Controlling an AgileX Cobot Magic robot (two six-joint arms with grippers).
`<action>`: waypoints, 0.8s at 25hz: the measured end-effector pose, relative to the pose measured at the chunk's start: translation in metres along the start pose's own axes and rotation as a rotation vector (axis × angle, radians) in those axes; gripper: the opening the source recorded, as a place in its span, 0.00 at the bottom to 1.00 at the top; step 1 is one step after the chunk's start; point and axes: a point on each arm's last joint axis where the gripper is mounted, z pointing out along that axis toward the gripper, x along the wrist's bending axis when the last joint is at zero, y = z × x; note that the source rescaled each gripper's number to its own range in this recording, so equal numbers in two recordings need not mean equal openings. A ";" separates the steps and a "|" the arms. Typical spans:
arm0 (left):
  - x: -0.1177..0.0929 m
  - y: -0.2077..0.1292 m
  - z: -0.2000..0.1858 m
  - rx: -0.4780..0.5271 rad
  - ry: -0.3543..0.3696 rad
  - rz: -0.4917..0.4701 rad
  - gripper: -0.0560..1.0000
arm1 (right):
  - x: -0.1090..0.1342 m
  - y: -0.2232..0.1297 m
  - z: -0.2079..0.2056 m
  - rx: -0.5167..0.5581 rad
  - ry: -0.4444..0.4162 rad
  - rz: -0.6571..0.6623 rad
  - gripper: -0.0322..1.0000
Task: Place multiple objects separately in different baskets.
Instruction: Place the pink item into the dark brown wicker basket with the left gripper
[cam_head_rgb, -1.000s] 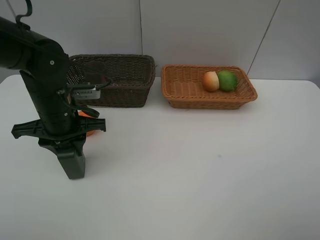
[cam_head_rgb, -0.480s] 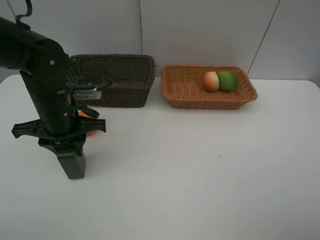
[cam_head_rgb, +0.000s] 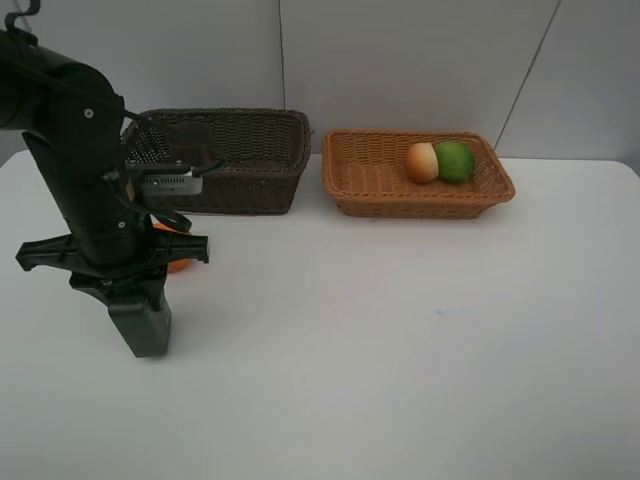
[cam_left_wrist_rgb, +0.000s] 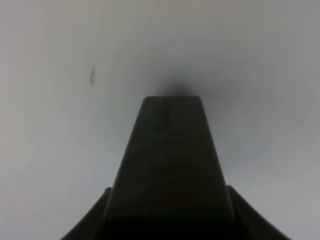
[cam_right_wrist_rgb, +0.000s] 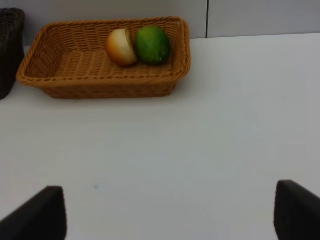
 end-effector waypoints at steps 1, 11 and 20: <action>0.000 0.000 -0.001 -0.002 -0.005 0.006 0.50 | 0.000 0.000 0.000 0.000 0.000 0.000 0.91; 0.000 -0.001 -0.004 -0.008 -0.016 0.106 0.50 | 0.000 0.000 0.000 0.000 0.000 0.000 0.91; -0.002 0.001 -0.007 -0.012 -0.025 0.141 0.50 | 0.000 0.000 0.000 0.000 0.000 0.000 0.91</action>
